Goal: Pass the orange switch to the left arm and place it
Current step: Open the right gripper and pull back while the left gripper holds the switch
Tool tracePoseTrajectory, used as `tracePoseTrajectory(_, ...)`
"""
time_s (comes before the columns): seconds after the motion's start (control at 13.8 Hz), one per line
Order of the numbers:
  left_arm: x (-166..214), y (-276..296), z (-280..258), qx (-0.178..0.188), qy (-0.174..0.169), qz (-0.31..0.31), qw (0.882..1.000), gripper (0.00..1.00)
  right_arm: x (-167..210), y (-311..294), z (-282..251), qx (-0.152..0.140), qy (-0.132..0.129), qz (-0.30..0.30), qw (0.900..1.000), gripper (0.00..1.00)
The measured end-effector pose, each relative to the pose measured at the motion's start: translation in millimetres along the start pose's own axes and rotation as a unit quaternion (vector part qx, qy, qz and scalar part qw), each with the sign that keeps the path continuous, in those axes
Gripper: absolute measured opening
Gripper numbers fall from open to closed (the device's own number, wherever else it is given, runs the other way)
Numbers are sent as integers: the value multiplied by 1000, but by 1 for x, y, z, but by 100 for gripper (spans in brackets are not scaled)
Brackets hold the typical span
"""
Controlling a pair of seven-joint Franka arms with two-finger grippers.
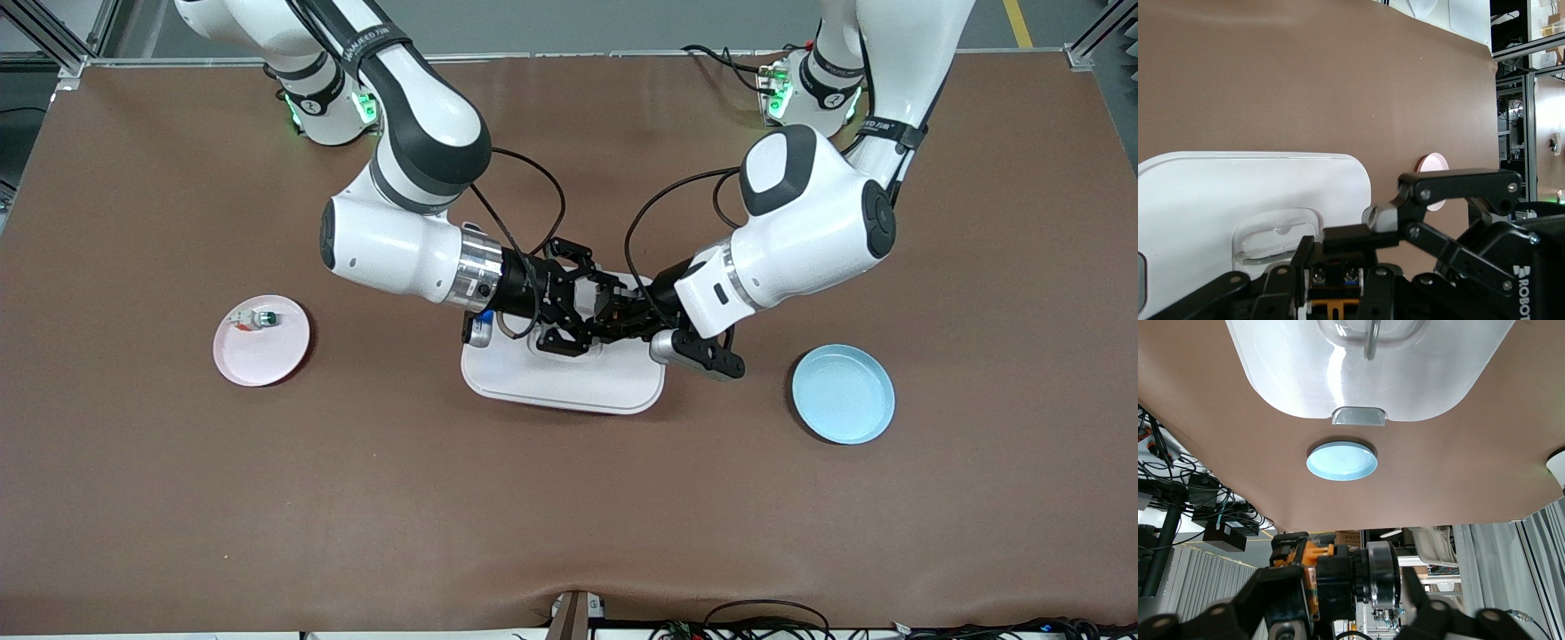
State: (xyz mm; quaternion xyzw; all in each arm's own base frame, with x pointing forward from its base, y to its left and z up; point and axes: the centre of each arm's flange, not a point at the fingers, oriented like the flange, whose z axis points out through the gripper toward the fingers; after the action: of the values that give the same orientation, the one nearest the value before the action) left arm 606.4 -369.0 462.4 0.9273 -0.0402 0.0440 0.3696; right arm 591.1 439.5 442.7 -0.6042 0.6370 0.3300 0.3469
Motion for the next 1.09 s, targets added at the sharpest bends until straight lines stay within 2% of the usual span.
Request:
tracePoseTrajectory(0.15, 3, -2, -3, 0, 3, -2, 1000, 33, 0, -1, -1, 2, 4, -3, 1000, 100)
tracePoseTrajectory(0.44, 10, -3, -16, -2, 16, -1, 1000, 33, 9, -11, -11, 9, 53, -44, 998, 100)
tracePoseTrajectory(0.58, 15, -7, -28, -2, 25, -3, 1000, 33, 17, -17, -19, 1, 75, -63, 995, 100)
tracePoseTrajectory(0.87, 22, -23, -54, 1, 17, -12, 1000, 33, 45, -30, -42, -62, 103, -142, 983, 100)
tracePoseTrajectory(1.09, 23, -38, -74, 5, -9, -23, 1000, 33, 74, -38, -69, -132, 151, -207, 958, 100)
